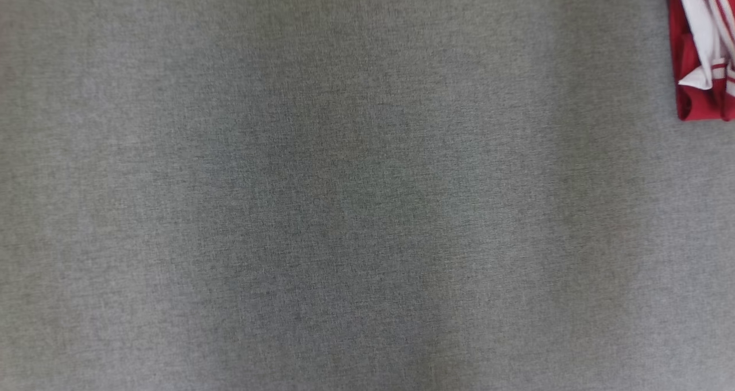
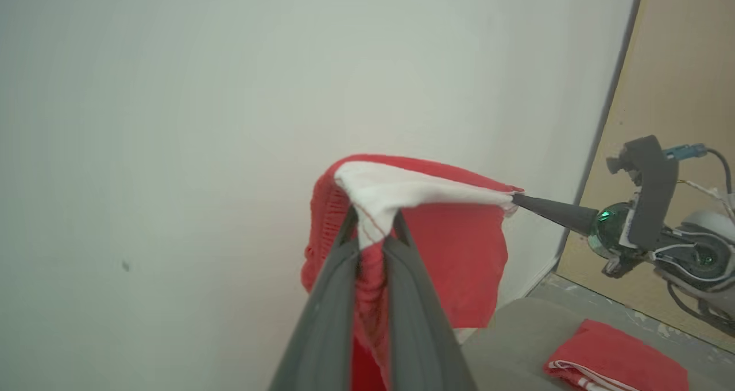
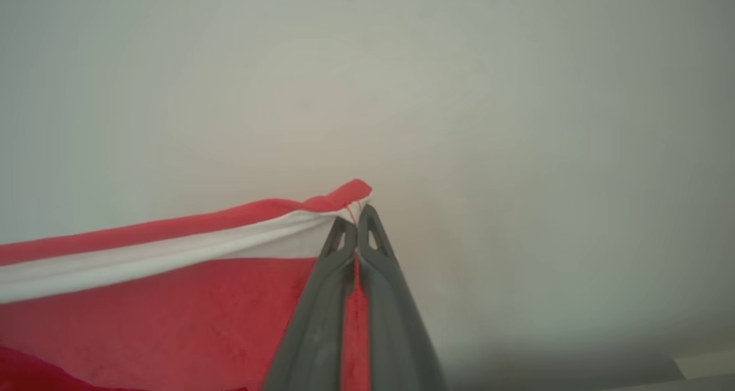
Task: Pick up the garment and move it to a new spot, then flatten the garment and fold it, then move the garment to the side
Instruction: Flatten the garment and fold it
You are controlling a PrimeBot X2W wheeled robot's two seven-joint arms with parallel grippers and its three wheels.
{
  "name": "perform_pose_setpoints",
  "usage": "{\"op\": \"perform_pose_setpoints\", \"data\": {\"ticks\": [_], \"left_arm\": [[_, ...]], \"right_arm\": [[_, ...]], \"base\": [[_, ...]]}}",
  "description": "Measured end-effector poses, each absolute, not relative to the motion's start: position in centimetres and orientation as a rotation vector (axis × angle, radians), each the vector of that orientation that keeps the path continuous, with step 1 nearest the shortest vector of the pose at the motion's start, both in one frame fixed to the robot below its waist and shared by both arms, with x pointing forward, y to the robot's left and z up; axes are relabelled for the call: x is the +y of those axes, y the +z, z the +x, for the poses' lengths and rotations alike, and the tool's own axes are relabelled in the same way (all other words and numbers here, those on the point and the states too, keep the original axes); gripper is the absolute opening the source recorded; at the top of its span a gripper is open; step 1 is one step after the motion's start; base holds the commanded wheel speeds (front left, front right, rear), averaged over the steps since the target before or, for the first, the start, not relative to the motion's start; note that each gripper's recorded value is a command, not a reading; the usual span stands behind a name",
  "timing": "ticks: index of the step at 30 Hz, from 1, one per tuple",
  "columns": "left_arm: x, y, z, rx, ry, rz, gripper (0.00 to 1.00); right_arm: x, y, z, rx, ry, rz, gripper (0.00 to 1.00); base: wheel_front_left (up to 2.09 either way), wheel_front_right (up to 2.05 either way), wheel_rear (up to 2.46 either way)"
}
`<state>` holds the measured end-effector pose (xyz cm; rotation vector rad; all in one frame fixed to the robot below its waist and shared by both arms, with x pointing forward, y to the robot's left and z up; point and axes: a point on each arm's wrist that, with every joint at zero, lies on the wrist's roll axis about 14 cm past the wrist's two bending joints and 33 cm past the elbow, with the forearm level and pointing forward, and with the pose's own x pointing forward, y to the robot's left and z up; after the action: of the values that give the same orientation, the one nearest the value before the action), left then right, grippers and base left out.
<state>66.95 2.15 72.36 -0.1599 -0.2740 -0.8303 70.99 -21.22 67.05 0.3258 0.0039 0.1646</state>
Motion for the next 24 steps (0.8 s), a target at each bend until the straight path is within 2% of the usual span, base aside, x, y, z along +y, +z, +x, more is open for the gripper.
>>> {"op": "perform_pose_setpoints", "data": {"ticks": [4, 9, 14, 16, 24], "left_arm": [[1.8, 68.6, 66.7, -0.23, -0.85, -0.232, 0.0], [1.3, 64.9, 63.4, -0.189, -0.907, -0.289, 0.0], [1.1, 60.7, 58.5, -0.07, -0.952, -0.347, 0.0], [1.5, 61.1, 56.9, -0.071, -0.942, -0.426, 0.0], [1.9, 55.2, 47.0, 0.074, -0.943, -0.44, 0.0]], "right_arm": [[-21.5, 63.6, 70.3, 0.041, 0.172, 0.333, 0.0], [-22.5, 60.6, 67.0, 0.058, 0.185, 0.366, 0.0], [-24.1, 55.5, 60.9, 0.149, 0.171, 0.376, 0.0], [-24.8, 54.2, 58.2, 0.165, 0.158, 0.404, 0.0], [-24.5, 48.1, 46.3, 0.322, 0.116, 0.493, 0.0]], "base": [[0.0, 0.0, 0.0], [0.0, 0.0, 0.0], [0.0, 0.0, 0.0], [0.0, 0.0, 0.0], [0.0, 0.0, 0.0]]}}
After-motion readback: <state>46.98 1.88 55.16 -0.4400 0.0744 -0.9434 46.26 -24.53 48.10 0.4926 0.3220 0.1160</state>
